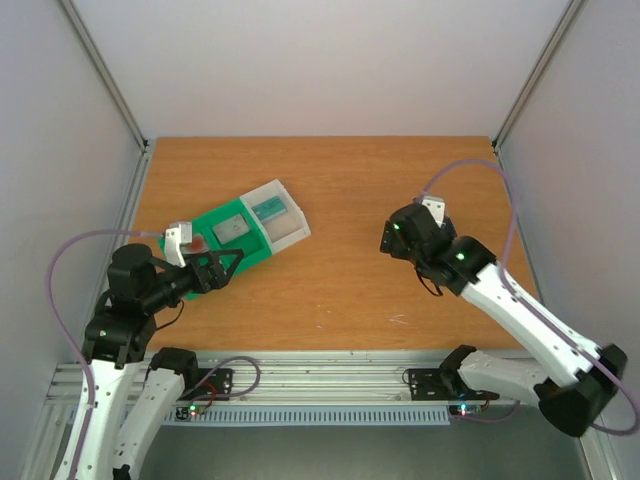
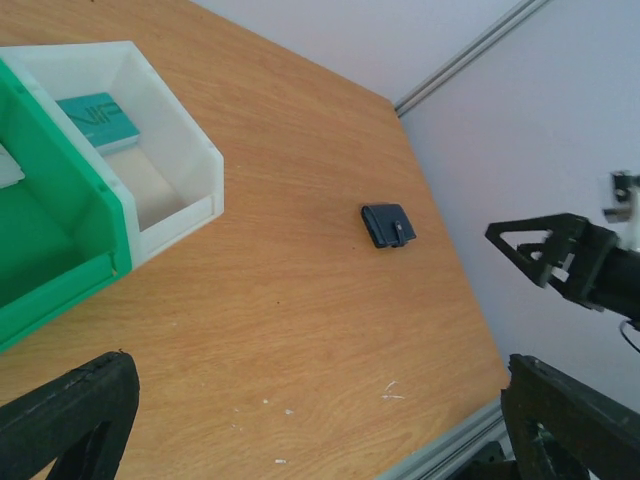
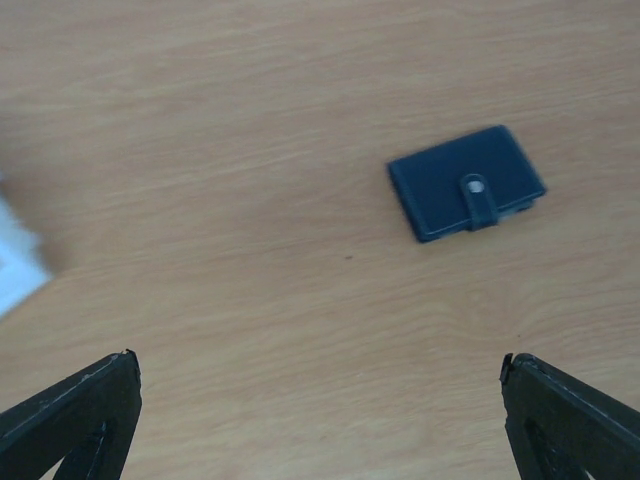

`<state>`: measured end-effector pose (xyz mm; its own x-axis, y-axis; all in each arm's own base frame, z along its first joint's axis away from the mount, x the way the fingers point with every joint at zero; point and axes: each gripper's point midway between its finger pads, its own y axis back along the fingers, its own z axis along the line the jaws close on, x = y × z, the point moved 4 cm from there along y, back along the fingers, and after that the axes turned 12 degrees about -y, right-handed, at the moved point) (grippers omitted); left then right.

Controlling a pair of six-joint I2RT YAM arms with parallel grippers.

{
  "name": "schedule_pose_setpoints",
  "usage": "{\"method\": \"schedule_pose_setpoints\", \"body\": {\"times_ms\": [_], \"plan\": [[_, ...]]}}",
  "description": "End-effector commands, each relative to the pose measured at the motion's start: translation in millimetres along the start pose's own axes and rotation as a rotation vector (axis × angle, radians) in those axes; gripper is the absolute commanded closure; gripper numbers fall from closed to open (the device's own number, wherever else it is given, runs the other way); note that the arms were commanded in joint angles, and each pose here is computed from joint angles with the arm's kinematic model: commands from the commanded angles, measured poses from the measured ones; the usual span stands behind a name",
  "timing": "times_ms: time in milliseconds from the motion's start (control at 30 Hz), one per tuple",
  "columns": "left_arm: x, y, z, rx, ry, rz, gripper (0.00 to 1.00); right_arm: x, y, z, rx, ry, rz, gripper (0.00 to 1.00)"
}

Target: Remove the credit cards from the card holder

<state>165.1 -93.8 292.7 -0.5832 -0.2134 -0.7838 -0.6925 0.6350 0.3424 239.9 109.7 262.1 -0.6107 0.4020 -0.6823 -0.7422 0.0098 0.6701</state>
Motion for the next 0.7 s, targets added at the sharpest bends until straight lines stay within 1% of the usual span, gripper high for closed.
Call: {"method": "schedule_pose_setpoints", "body": {"times_ms": [0,67,167,200,300,333,400,533,667], "plan": [[-0.5,-2.9,3.8,-0.016,-0.043,-0.003,0.01,-19.3,-34.8,-11.1,0.179,-0.019,-0.055,0.01],[3.1,-6.8,8.0,-0.025,-0.035,0.015,0.01,-13.9,-60.5,-16.8,0.193,-0.075,0.025,0.03],[6.8,-11.3,13.2,-0.039,-0.021,0.038,0.01,-8.1,-93.7,-30.6,0.171,-0.196,0.105,0.11],[7.7,-12.6,14.7,-0.044,-0.018,0.047,0.01,-6.8,-103.0,-37.1,0.164,-0.245,0.130,0.15],[8.8,-13.6,16.7,-0.052,-0.020,0.055,0.01,-6.5,-126.3,-53.9,0.136,-0.375,0.173,0.34],[9.7,-14.0,17.5,-0.055,-0.021,0.056,0.01,-6.7,-133.6,-59.6,0.129,-0.417,0.185,0.38],[10.1,-13.7,17.7,-0.056,-0.025,0.051,0.01,-8.1,-147.7,-71.1,0.111,-0.504,0.210,0.44],[10.0,-12.3,17.4,-0.056,-0.031,0.039,0.01,-6.1,-172.8,-89.0,0.092,-0.635,0.251,0.50],[9.7,-11.7,16.3,-0.050,-0.035,0.033,0.01,-5.1,-191.1,-109.0,0.048,-0.743,0.238,0.52]]}}
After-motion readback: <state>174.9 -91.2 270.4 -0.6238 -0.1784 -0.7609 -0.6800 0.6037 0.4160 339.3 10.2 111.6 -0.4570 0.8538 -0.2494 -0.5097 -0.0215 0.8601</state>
